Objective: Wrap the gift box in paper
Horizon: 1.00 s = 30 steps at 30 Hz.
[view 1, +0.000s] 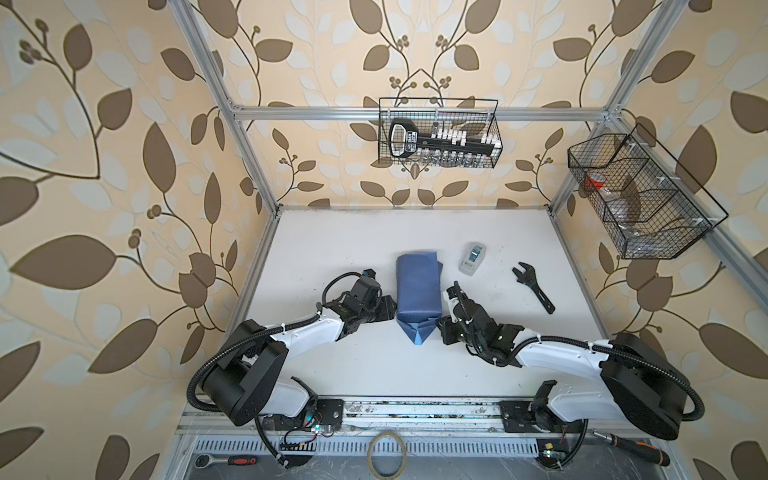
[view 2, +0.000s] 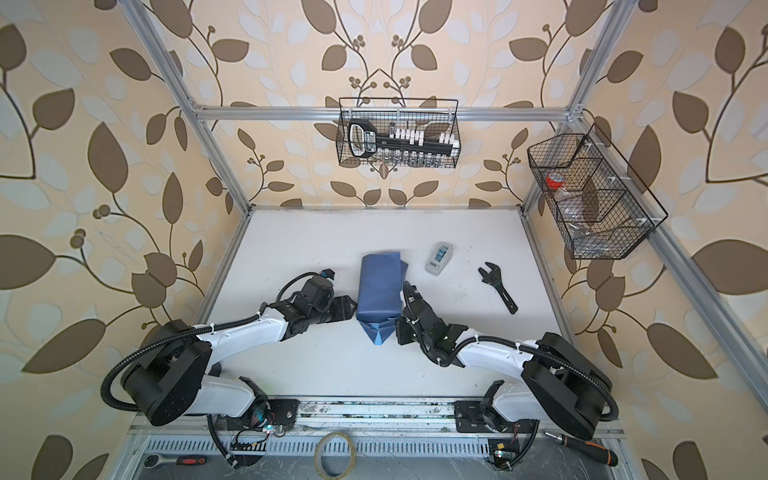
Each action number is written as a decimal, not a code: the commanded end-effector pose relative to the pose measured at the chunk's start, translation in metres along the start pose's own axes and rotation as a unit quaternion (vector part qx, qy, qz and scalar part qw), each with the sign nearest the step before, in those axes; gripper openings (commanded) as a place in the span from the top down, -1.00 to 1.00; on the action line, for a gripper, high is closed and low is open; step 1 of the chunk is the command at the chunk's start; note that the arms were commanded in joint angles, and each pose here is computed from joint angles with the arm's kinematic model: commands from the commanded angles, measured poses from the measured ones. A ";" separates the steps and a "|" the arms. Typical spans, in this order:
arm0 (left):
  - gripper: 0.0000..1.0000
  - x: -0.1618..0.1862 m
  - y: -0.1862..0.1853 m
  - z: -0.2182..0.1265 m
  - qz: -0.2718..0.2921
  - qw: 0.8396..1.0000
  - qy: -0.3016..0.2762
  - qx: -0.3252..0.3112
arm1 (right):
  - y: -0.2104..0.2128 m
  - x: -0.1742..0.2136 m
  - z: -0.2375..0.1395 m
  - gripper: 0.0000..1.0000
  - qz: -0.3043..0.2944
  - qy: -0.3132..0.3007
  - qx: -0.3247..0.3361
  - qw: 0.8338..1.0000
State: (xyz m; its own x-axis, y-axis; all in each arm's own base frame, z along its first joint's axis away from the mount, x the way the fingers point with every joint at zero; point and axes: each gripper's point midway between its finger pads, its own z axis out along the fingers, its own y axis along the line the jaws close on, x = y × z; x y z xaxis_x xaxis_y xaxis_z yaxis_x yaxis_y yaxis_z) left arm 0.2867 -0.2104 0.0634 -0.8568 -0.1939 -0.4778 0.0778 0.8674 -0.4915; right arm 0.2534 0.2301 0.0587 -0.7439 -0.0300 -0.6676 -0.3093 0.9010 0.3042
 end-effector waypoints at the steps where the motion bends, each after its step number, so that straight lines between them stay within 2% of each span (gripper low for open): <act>1: -0.20 -0.002 -0.027 -0.002 0.024 0.998 -0.009 0.051 | -0.004 -0.014 0.004 0.64 0.000 -0.015 0.000 1.000; 4: -0.20 0.007 -0.027 -0.005 0.030 0.998 -0.005 0.049 | -0.010 -0.018 0.004 0.65 0.003 -0.013 0.003 1.000; 9: -0.17 0.011 0.004 -0.025 0.037 0.999 -0.027 -0.016 | -0.017 -0.001 -0.009 0.57 0.002 0.005 0.010 1.000; 11: -0.10 0.014 0.006 -0.039 0.073 0.996 -0.042 -0.023 | -0.018 0.012 -0.017 0.50 0.003 0.022 0.005 1.000; 13: -0.04 0.018 -0.009 -0.051 0.122 0.991 -0.061 -0.002 | -0.014 0.023 -0.021 0.41 0.013 0.049 -0.016 0.999; 17: 0.02 0.028 -0.048 -0.063 0.217 0.971 -0.085 0.061 | 0.003 0.032 -0.017 0.30 0.056 0.084 -0.069 0.992; 20: 0.09 0.024 -0.062 -0.066 0.258 0.958 -0.103 0.070 | 0.002 0.035 -0.011 0.26 0.089 0.091 -0.062 0.990; 23: 0.12 0.017 -0.069 -0.068 0.258 0.956 -0.114 0.074 | 0.003 0.039 -0.006 0.25 0.097 0.091 -0.048 0.990; 30: 0.13 0.018 -0.067 -0.066 0.247 0.959 -0.114 0.074 | 0.000 0.048 0.001 0.23 0.060 0.093 0.022 0.994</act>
State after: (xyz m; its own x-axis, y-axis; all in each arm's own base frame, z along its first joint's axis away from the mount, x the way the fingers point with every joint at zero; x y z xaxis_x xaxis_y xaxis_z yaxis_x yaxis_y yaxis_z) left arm 0.2236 -0.2383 0.1194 -0.6134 0.1370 -0.7778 0.5248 0.8067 -0.2717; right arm 0.2086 0.2332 0.0231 -0.8839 -0.0290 -0.4668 -0.2353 0.8902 0.3902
